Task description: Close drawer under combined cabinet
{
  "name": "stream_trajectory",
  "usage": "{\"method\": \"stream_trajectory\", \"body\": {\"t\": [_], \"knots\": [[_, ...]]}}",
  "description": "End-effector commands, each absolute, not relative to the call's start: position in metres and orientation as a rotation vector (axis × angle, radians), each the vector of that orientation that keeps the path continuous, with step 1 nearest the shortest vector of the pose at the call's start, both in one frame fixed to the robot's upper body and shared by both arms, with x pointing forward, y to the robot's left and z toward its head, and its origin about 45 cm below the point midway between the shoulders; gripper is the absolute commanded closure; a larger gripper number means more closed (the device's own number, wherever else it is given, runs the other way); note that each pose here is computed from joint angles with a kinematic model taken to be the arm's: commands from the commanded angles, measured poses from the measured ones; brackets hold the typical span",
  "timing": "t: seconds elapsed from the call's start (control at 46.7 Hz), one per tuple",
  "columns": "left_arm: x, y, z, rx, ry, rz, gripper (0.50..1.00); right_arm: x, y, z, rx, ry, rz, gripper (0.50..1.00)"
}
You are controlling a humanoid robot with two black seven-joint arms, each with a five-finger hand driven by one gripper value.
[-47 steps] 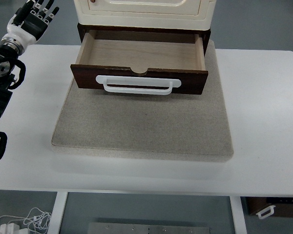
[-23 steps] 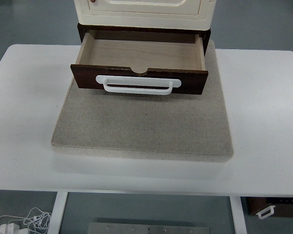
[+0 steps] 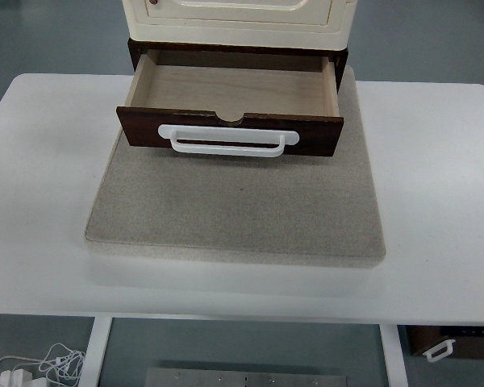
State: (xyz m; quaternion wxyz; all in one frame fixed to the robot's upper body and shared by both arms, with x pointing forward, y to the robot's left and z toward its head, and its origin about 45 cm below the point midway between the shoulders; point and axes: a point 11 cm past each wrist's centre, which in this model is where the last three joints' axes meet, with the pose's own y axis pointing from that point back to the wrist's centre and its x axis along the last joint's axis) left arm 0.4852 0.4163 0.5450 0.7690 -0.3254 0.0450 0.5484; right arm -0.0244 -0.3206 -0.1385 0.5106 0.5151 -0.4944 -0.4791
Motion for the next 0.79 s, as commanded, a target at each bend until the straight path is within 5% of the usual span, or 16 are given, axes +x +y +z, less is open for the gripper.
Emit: {"method": "stream_trajectory", "body": {"t": [0.0, 0.407, 0.771], "knots": [[0.478, 0.405, 0.559, -0.677, 0.042, 1.15, 0.5, -0.024, -0.32, -0.138, 1.241, -1.19, -1.154, 0.548], [0.439, 0.324, 0.602, -0.489, -0.226, 0.94, 0.5, -0.024, -0.321, -0.138, 1.24, -1.191, -1.153, 0.548], [0.395, 0.226, 0.588, -0.286, -0.359, 0.675, 0.5, -0.024, -0.32, -0.138, 1.241, -1.19, -1.154, 0.548]]}}
